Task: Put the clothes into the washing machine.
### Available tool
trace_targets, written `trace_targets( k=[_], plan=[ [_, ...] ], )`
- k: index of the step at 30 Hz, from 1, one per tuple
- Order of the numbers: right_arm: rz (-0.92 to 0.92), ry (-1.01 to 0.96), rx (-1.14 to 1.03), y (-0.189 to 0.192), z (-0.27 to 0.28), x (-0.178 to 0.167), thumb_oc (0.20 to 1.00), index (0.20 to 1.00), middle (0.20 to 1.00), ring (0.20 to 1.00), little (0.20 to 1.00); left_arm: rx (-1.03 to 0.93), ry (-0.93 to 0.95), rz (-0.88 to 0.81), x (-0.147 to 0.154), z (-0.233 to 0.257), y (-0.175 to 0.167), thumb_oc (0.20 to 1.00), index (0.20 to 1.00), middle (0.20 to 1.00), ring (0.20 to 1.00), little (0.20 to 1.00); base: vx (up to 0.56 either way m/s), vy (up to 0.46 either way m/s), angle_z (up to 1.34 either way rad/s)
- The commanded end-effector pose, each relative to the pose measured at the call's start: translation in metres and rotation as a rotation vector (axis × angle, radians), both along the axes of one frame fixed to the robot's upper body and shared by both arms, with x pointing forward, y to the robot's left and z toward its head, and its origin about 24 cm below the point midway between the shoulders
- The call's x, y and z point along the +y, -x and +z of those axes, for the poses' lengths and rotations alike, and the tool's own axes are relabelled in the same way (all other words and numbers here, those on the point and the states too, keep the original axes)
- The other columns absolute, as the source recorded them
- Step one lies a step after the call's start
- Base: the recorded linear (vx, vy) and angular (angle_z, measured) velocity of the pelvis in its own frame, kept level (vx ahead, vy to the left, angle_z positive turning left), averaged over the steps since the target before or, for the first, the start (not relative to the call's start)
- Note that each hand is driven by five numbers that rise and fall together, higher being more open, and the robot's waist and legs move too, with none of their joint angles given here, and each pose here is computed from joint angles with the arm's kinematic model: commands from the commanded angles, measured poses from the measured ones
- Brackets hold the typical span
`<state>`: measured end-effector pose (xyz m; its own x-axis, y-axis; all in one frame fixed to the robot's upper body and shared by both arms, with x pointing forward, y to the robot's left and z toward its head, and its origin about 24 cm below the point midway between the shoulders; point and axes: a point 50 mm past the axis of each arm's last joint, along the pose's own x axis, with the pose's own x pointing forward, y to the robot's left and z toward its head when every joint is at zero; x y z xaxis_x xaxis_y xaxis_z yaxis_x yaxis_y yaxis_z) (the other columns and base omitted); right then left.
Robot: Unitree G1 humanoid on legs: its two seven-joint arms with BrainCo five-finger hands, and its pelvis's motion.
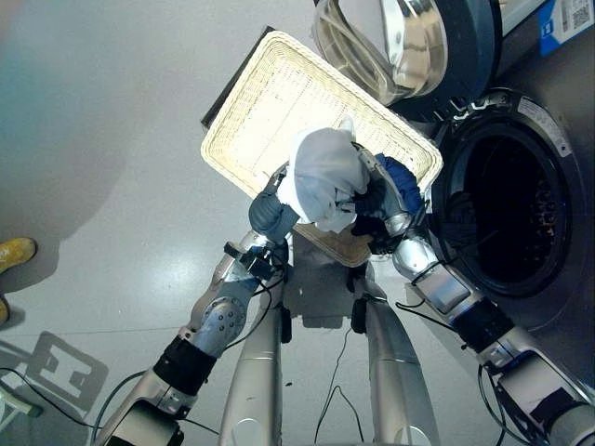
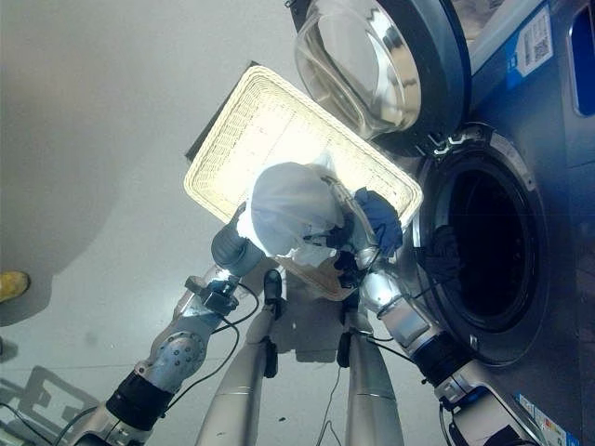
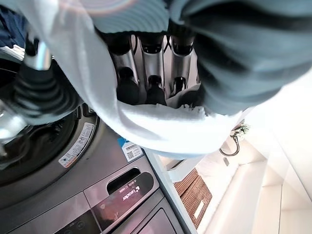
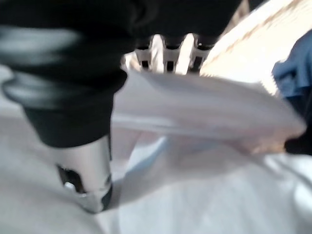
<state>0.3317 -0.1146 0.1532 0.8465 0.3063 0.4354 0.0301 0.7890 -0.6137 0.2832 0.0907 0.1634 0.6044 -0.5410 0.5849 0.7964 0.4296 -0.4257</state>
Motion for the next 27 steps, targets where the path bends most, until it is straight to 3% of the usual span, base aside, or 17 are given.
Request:
trace_targets(
  k=[1,11,15,27],
  plan=[
    [0.168,0.012,0.104,0.009,0.001,0.014,1.000,1.000,1.000,1.000,1.000,-0.162,0.079,-0.139,-0.016,0.035,0.021,0.200,0.200,0.200,0.200,0.200,0.00,-0.034,0.16],
    [0.580,0.013,0.650,0.028,-0.034,0.046,1.000,1.000,1.000,1.000,1.000,-0.148,0.024,-0.134,-0.015,0.028,0.020,0.200,0.200,0.200,0.200,0.200,0.00,-0.016,0.02],
    [0.775,-0.092,0.900,0.038,-0.047,0.055,1.000,1.000,1.000,1.000,1.000,-0.143,0.004,-0.147,-0.017,0.027,0.019,0.200,0.200,0.200,0.200,0.200,0.00,-0.019,0.02],
    [1.134,-0.554,0.965,0.054,-0.040,0.069,1.000,1.000,1.000,1.000,1.000,-0.025,0.060,-0.204,-0.022,0.011,0.019,0.200,0.200,0.200,0.200,0.200,0.00,0.000,0.00]
  ],
)
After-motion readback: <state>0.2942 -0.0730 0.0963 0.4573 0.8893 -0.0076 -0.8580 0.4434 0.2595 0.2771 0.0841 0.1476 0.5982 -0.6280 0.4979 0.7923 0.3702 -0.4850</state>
